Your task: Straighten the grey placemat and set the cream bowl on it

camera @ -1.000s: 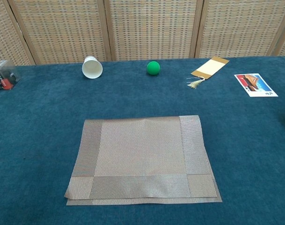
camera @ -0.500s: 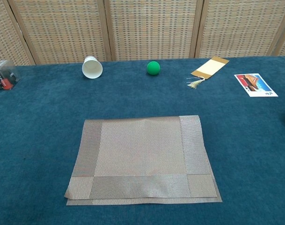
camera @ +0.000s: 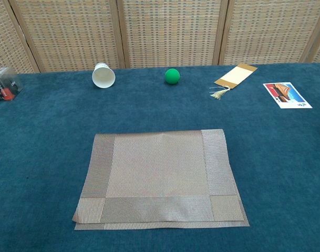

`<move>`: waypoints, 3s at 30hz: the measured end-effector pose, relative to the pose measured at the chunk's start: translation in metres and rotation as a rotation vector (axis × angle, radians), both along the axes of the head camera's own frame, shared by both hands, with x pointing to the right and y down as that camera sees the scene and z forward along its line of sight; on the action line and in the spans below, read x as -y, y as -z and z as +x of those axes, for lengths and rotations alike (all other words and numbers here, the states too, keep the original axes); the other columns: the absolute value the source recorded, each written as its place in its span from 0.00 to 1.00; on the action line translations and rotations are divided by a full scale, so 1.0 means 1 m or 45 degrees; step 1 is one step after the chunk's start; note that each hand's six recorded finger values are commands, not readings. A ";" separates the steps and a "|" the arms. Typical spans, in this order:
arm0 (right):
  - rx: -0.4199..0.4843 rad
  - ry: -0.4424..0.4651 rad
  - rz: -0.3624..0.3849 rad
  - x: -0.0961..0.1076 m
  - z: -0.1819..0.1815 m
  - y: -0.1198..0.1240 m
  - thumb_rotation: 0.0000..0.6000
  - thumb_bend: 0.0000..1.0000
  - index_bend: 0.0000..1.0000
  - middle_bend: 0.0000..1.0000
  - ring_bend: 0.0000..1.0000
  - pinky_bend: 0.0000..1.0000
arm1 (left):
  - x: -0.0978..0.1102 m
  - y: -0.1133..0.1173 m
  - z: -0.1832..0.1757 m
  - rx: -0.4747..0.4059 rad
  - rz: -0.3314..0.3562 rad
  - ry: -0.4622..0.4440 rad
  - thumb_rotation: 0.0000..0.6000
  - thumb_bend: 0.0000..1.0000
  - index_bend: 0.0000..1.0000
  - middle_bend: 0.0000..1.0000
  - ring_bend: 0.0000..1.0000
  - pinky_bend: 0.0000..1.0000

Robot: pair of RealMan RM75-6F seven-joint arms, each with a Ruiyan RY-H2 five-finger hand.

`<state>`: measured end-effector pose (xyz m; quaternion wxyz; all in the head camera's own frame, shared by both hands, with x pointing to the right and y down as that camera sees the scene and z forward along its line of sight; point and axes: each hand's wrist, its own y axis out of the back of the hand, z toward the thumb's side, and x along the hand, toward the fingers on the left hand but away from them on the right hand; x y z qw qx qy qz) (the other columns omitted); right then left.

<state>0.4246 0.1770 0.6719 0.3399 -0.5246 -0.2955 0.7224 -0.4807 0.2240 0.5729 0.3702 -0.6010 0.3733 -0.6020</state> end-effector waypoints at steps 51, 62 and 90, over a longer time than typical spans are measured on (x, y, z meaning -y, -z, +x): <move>0.428 -0.058 0.353 -0.030 0.015 0.100 1.00 0.21 0.16 0.00 0.00 0.00 | -0.013 -0.066 0.180 -0.260 -0.153 -0.591 1.00 0.40 0.42 0.00 0.00 0.00; 0.459 -0.088 0.354 -0.029 0.017 0.103 1.00 0.21 0.16 0.00 0.00 0.00 | -0.041 -0.088 0.234 -0.287 -0.250 -0.721 1.00 0.40 0.47 0.00 0.00 0.00; 0.488 -0.116 0.326 -0.029 0.018 0.100 1.00 0.21 0.15 0.00 0.00 0.00 | -0.068 -0.109 0.235 -0.233 -0.288 -0.790 1.00 0.40 0.47 0.00 0.00 0.00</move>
